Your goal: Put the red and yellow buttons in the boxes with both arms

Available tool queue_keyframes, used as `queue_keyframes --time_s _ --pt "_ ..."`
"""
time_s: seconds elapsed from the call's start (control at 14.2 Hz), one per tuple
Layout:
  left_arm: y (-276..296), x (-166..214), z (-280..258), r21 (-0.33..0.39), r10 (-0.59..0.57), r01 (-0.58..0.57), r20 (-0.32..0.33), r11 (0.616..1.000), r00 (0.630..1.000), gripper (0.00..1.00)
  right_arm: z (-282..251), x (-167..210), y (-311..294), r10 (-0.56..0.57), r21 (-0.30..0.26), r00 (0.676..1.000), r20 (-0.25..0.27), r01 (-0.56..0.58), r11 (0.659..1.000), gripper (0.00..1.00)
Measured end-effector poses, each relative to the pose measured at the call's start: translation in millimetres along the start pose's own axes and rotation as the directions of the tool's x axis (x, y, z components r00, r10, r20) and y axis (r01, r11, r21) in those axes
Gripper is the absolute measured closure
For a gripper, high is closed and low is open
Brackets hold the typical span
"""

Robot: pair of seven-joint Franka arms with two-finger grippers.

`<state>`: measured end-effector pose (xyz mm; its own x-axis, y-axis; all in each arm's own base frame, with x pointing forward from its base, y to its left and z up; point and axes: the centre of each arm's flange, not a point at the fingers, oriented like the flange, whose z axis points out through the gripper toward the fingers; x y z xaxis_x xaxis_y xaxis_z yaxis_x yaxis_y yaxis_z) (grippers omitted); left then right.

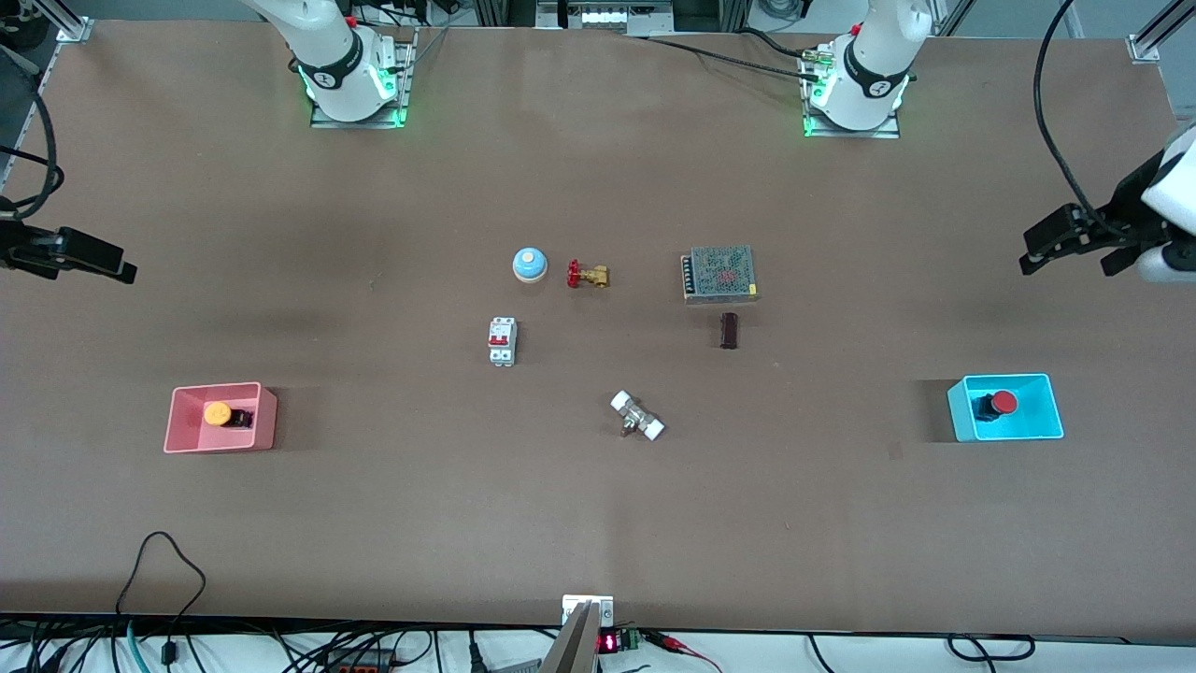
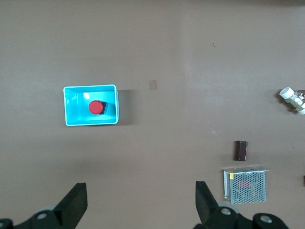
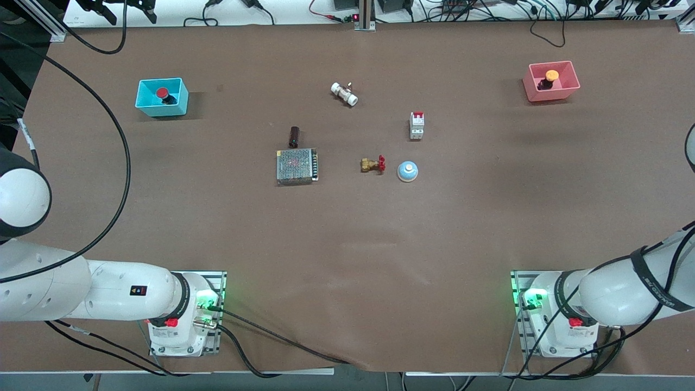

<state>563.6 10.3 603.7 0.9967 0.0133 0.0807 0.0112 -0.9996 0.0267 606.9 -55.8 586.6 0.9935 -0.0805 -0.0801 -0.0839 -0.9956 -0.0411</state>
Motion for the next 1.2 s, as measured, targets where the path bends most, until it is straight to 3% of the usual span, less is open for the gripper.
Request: queue_keyframes --time_s 0.28,0.49,0.77,1.2 --pt "0.0 -4.2 -1.7 -0.001 0.001 -0.001 0.0 1.0 1.0 0.0 -4.0 -6.9 10.0 -0.015 -0.084 1.0 -0.003 0.015 0.996 0.0" --pt "-0.2 -4.7 0.4 -0.001 0.0 0.0 0.005 1.0 1.0 0.0 3.6 -22.7 0.1 -0.045 -0.079 0.998 -0.04 0.041 0.996 0.0" --pt "-5.6 -4.8 0.3 0.0 -0.009 0.009 0.005 1.0 1.0 0.0 0.0 -48.5 -2.1 -0.052 -0.067 0.999 -0.017 0.051 0.996 0.0" --pt "-6.6 -4.8 0.3 0.0 -0.011 0.011 0.005 1.0 1.0 0.0 -3.1 -51.8 -5.0 -0.057 -0.066 0.998 -0.015 0.056 0.996 0.0"
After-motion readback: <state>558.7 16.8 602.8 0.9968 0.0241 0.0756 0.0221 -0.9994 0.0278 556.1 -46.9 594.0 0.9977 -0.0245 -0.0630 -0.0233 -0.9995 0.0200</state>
